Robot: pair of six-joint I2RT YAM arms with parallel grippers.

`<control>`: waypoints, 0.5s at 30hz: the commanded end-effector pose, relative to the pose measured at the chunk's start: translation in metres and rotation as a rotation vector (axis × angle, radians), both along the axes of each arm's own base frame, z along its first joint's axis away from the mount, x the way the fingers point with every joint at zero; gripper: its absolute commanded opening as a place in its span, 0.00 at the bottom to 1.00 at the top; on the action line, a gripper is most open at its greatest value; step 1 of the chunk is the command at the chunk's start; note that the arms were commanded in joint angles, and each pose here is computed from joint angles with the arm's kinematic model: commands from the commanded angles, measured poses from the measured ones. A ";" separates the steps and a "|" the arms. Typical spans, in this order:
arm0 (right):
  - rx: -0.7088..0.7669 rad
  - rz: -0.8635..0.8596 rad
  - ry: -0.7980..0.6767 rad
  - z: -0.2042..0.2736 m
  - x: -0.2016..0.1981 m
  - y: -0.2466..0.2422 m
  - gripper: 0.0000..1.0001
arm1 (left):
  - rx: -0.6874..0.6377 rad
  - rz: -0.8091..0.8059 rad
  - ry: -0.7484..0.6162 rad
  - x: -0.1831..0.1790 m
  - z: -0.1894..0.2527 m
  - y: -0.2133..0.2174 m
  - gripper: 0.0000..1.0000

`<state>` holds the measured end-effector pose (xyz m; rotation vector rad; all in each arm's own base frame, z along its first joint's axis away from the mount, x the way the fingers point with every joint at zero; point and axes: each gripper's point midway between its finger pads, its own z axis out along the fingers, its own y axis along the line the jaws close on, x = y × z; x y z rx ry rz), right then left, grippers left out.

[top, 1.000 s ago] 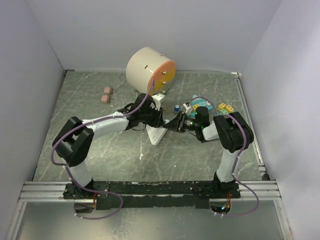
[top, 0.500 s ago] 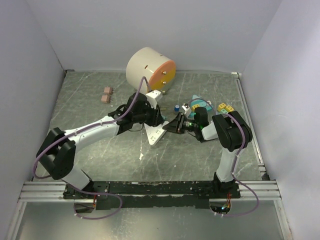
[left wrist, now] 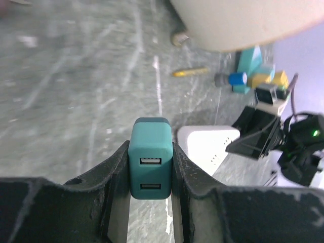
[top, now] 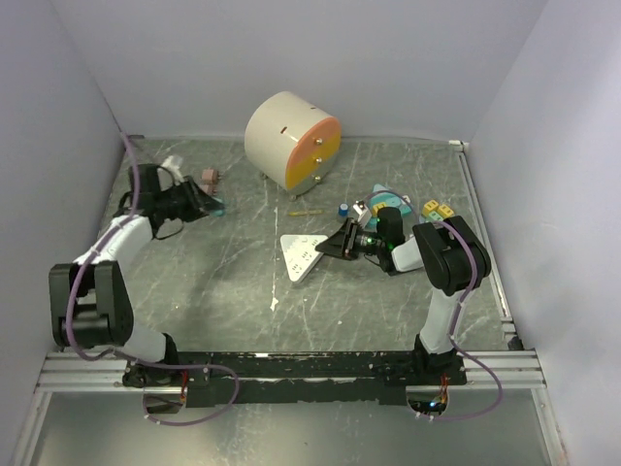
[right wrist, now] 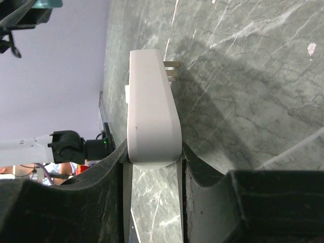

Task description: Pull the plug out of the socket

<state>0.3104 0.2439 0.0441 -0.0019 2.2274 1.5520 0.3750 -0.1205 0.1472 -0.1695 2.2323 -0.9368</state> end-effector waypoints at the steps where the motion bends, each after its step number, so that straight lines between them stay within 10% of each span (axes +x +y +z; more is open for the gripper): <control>1: -0.149 -0.095 -0.017 -0.038 0.010 -0.019 0.00 | -0.224 0.053 0.195 -0.003 -0.019 0.030 0.07; 15: -0.177 -0.086 -0.071 -0.031 0.013 -0.021 0.00 | -0.168 0.201 0.387 0.082 -0.092 0.086 0.13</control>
